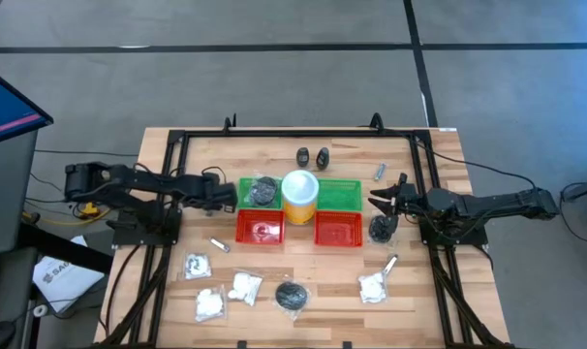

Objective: Pick & Place Travel size toiletries
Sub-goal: Put the nail cutter into the left red basket

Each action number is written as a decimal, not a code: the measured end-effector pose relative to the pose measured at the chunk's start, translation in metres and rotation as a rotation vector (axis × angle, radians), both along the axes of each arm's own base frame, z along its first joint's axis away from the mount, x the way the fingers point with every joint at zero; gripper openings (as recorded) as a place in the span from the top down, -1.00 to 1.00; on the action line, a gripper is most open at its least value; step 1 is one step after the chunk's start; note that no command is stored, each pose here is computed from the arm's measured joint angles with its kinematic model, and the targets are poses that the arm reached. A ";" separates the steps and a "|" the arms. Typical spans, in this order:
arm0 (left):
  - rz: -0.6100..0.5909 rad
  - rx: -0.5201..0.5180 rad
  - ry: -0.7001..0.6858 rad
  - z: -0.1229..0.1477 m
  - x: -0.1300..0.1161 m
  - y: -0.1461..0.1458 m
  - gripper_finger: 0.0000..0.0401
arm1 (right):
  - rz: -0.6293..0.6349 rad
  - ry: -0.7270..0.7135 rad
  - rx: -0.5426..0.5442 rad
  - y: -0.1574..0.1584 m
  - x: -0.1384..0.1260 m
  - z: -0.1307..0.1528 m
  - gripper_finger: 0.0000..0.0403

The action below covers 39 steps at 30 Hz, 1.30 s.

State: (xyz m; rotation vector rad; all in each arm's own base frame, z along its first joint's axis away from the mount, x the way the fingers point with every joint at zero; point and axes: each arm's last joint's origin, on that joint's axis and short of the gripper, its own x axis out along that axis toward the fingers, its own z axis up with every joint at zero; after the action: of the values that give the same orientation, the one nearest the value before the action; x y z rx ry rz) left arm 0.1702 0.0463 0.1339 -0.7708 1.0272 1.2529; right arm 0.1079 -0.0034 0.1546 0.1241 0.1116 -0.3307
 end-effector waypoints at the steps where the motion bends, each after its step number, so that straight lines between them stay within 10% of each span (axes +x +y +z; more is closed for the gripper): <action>1: -0.011 0.003 -0.014 0.002 0.000 -0.002 0.76 | 0.000 0.000 0.000 0.000 0.000 0.000 0.46; 26: -0.611 0.183 -0.592 0.070 0.019 -0.065 0.75 | -0.001 0.000 0.000 0.000 0.000 0.000 0.46; 39: -0.917 0.289 -0.602 0.061 0.049 -0.081 0.75 | -0.001 0.000 0.000 0.000 0.000 0.000 0.46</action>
State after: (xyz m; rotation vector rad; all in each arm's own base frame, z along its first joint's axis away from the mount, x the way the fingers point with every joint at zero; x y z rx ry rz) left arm 0.2190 -0.0344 0.1944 -0.3251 0.5532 0.3162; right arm 0.1079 -0.0035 0.1546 0.1245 0.1115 -0.3315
